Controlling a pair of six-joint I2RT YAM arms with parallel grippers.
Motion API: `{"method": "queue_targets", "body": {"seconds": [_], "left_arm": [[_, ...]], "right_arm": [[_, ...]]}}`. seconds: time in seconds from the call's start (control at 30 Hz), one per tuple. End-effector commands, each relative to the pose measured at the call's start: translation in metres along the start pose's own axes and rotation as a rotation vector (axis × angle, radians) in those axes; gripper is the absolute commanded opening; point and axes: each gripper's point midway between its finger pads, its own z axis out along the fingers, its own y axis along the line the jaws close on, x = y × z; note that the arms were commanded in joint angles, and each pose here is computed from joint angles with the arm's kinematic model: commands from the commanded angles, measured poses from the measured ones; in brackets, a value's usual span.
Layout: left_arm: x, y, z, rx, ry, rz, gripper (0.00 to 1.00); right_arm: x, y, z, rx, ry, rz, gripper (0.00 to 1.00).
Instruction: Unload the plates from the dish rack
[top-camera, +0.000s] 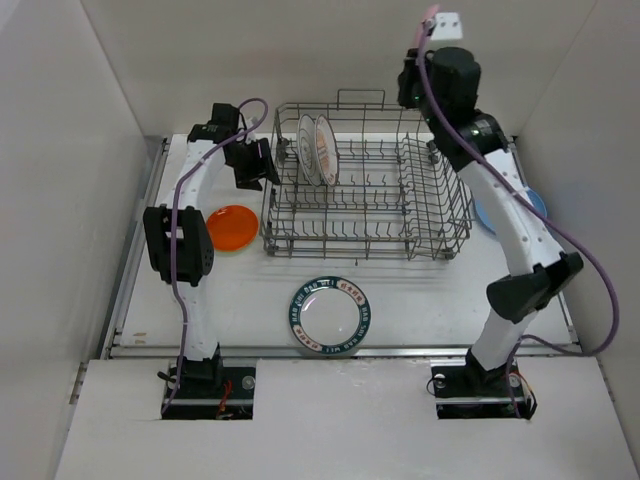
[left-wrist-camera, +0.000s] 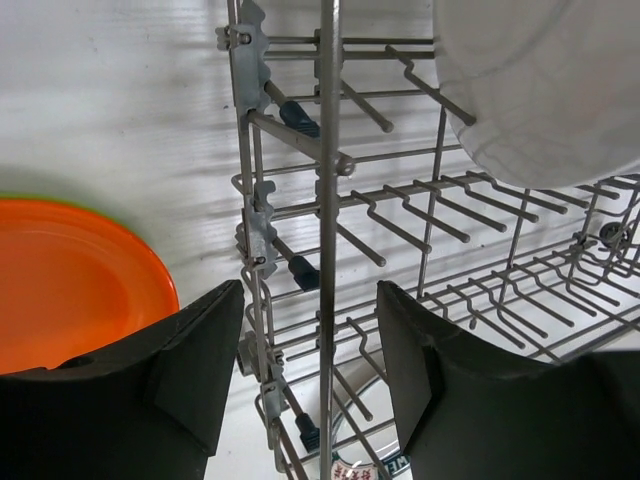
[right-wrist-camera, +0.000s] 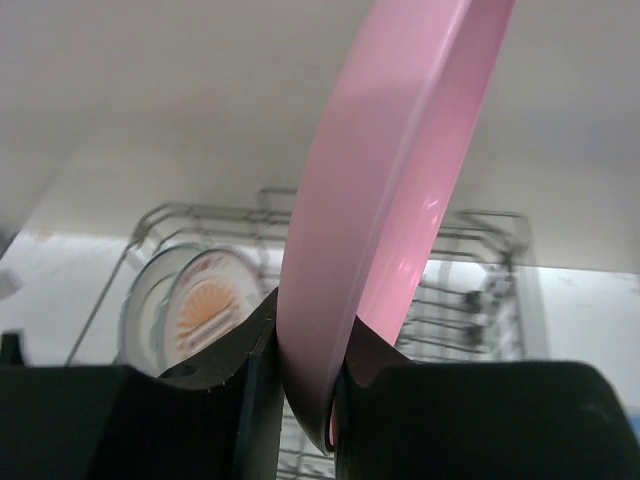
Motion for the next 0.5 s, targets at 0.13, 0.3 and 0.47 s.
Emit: {"method": "queue_targets", "body": {"seconds": [0.13,0.3,0.47], "left_arm": [[-0.033,-0.030,-0.050,0.044,-0.141,0.110,0.53],[-0.044,-0.033,-0.059,0.034,-0.182,0.144,0.54],[-0.060,-0.049,-0.075,0.054,-0.252,0.213,0.55]], "right_arm": [[0.009,-0.171,-0.077,0.656,0.120,0.018,0.00],[0.087,-0.244,-0.092,0.832,0.309,0.096,0.00],[0.157,-0.284,-0.082,0.877,0.479,0.177,0.00]]}}
